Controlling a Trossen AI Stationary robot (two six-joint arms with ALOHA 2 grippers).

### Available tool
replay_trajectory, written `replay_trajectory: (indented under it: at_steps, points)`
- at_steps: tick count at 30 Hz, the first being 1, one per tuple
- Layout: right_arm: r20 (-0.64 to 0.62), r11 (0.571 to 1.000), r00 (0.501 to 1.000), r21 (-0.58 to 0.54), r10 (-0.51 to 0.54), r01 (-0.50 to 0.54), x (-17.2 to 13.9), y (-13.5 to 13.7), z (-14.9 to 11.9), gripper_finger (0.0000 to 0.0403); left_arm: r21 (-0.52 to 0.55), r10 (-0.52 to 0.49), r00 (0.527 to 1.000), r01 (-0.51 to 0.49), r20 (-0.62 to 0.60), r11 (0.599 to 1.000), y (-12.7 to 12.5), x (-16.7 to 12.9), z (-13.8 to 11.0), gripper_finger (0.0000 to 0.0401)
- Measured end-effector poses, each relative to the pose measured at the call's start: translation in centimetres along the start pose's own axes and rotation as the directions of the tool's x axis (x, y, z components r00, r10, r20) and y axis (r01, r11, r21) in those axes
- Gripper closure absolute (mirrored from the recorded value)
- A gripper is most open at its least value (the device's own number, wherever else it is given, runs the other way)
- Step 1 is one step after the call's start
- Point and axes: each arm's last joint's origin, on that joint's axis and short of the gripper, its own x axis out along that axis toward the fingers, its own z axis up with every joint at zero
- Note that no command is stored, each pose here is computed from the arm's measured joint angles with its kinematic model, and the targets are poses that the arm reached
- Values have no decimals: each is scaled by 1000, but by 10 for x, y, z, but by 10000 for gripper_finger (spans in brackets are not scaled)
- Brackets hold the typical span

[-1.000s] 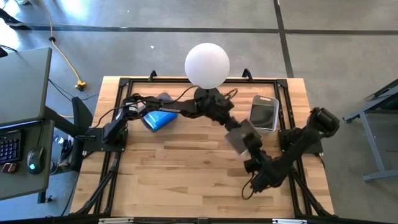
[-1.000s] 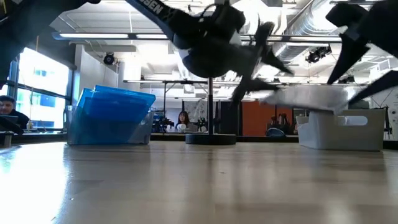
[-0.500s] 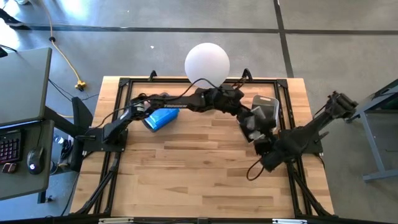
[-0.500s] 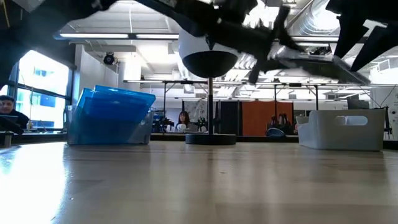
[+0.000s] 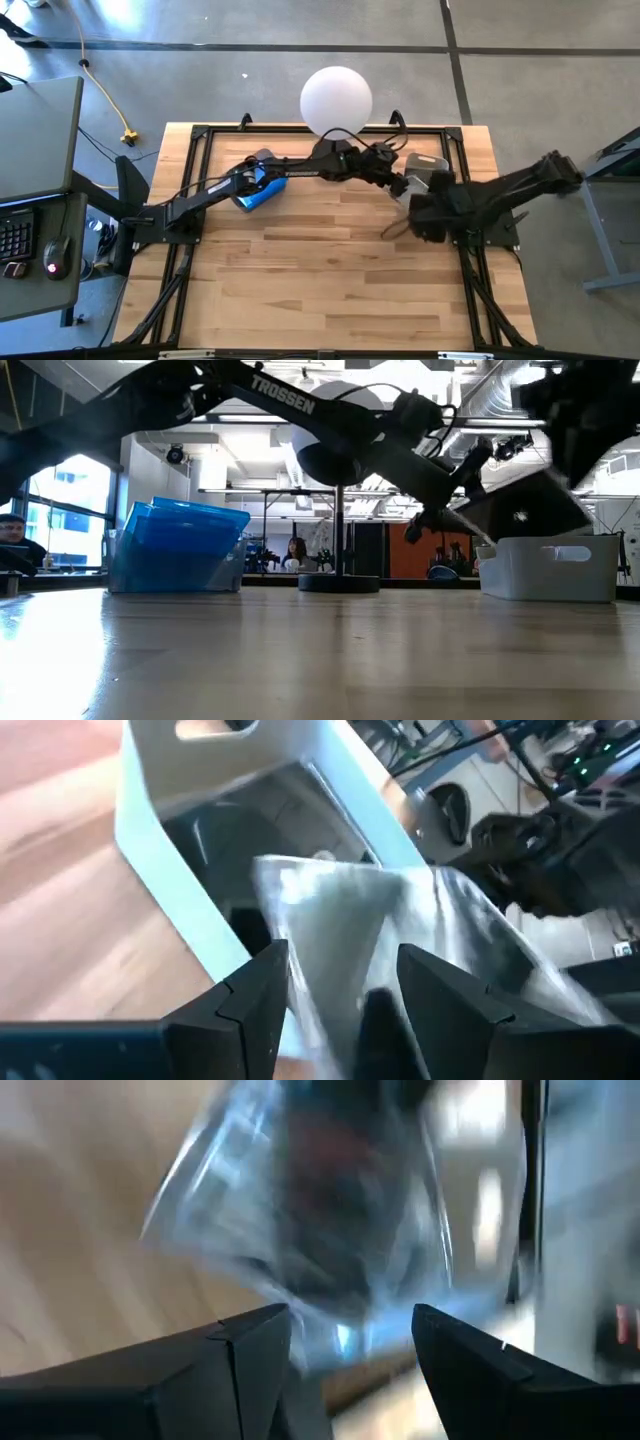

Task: Pick & place jewel cases by type
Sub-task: Put the black CD case into the gray bin

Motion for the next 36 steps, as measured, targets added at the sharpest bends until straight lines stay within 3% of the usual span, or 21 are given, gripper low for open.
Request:
replay_trajectory:
  at_steps: [2, 4, 8, 13, 16, 20, 24, 31, 36]
  points:
    - [-141, 997, 990, 79, -13, 25, 5, -9, -7, 199, 0, 0, 1000, 0, 1, 1000, -2, 0, 0, 219]
    - [-180, 987, 983, 153, -21, 49, 9, -15, -9, 199, -10, 4, 1000, -4, 6, 1000, -3, -1, -1, 219]
    - [-186, 986, 983, 160, -11, 42, 24, -16, -13, 199, -21, 34, 999, -33, 40, 999, -4, -1, 0, 219]
    - [-372, 971, 928, 209, -29, 114, 55, -12, -34, 199, -14, -47, 998, 47, 29, 999, -18, -3, 0, 219]
    - [-415, 957, 910, 264, 4, 116, 71, -6, -43, 199, -15, -22, 1000, 23, 9, 1000, -17, -3, -4, 219]
    - [-397, 954, 918, 275, 1, 117, 73, -4, -43, 199, 5, 15, 1000, -15, 12, 1000, -15, -2, -5, 219]
    - [-389, 940, 918, 282, -70, 192, 61, -12, -40, 199, 3, 21, 1000, -21, -5, 1000, -14, -2, -7, 219]
    - [-261, 929, 964, 340, -53, 144, 37, -20, -27, 199, -4, 52, 998, -52, -46, 999, -10, -3, -10, 219]
    - [14, 944, 998, 326, 55, -56, 24, -9, -6, 199, -10, 140, 988, -141, -64, 990, 1, -4, -10, 219]
